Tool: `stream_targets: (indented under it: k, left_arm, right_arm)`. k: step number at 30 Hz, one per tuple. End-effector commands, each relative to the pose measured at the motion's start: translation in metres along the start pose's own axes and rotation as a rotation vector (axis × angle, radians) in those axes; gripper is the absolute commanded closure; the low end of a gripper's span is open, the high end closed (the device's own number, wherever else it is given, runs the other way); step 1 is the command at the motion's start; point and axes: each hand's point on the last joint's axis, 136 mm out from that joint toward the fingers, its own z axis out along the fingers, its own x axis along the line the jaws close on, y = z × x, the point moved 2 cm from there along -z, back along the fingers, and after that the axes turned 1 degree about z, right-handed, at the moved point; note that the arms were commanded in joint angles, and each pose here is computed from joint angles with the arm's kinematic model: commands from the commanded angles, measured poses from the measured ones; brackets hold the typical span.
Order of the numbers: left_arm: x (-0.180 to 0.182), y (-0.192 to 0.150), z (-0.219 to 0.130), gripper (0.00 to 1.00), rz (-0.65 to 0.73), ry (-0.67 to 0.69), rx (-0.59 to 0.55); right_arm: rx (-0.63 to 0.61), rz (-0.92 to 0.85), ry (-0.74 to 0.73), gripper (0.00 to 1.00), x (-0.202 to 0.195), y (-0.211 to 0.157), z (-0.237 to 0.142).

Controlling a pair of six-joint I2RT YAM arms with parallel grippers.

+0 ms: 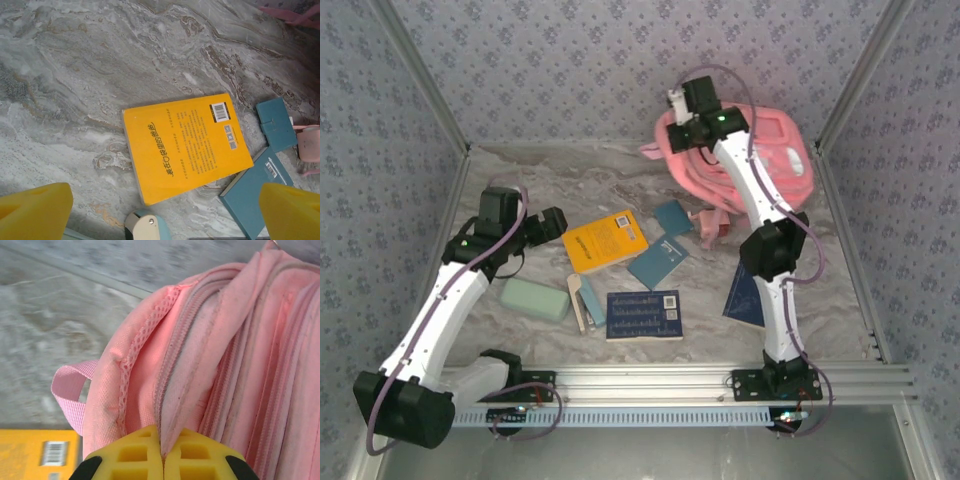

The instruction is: Pack books, pencil case, and school supplies into a backpack

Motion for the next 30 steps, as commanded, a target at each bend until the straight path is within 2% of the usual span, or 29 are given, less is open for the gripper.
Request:
stream_targets:
  k: [1, 5, 9, 13, 15, 18, 21, 24, 27, 30]
  left_arm:
    - [0.001, 0.007, -0.007, 0.04, -0.017, 0.003, -0.039]
    - [0.010, 0.009, -0.007, 0.04, -0.050, 0.037, -0.045]
    - [0.023, 0.012, -0.011, 0.04, -0.091, 0.091, -0.069]
    - [0.035, 0.016, -0.017, 0.04, -0.124, 0.146, -0.098]
    - [0.048, 0.016, -0.025, 0.04, -0.150, 0.218, -0.115]
    - [0.066, 0.025, -0.051, 0.04, -0.164, 0.345, -0.197]
    - [0.075, 0.031, -0.070, 0.04, -0.164, 0.422, -0.266]
    - [0.070, 0.031, -0.070, 0.04, -0.129, 0.406, -0.267]
    - [0.051, 0.030, -0.057, 0.06, -0.073, 0.308, -0.239]
    - [0.021, 0.024, -0.040, 0.09, 0.018, 0.159, -0.179]
  right_arm:
    - [-0.300, -0.181, 0.128, 1.00, 0.061, 0.072, -0.063]
    - [-0.367, -0.346, 0.146, 1.00, 0.110, 0.082, -0.078]
    - [-0.356, -0.472, 0.229, 1.00, 0.146, 0.069, -0.087]
    - [-0.302, -0.738, 0.279, 1.00, 0.188, 0.032, -0.091]
    - [-0.284, -0.902, 0.281, 1.00, 0.209, 0.007, -0.092]
    - [-0.348, -1.101, 0.259, 1.00, 0.232, -0.026, -0.102]
    - [-0.417, -1.154, 0.266, 1.00, 0.235, -0.050, -0.126]
    - [-0.410, -1.162, 0.292, 1.00, 0.224, -0.082, -0.150]
    - [-0.382, -1.137, 0.280, 1.00, 0.229, -0.123, -0.163]
    - [-0.230, -1.102, 0.183, 1.00, 0.210, -0.168, -0.152]
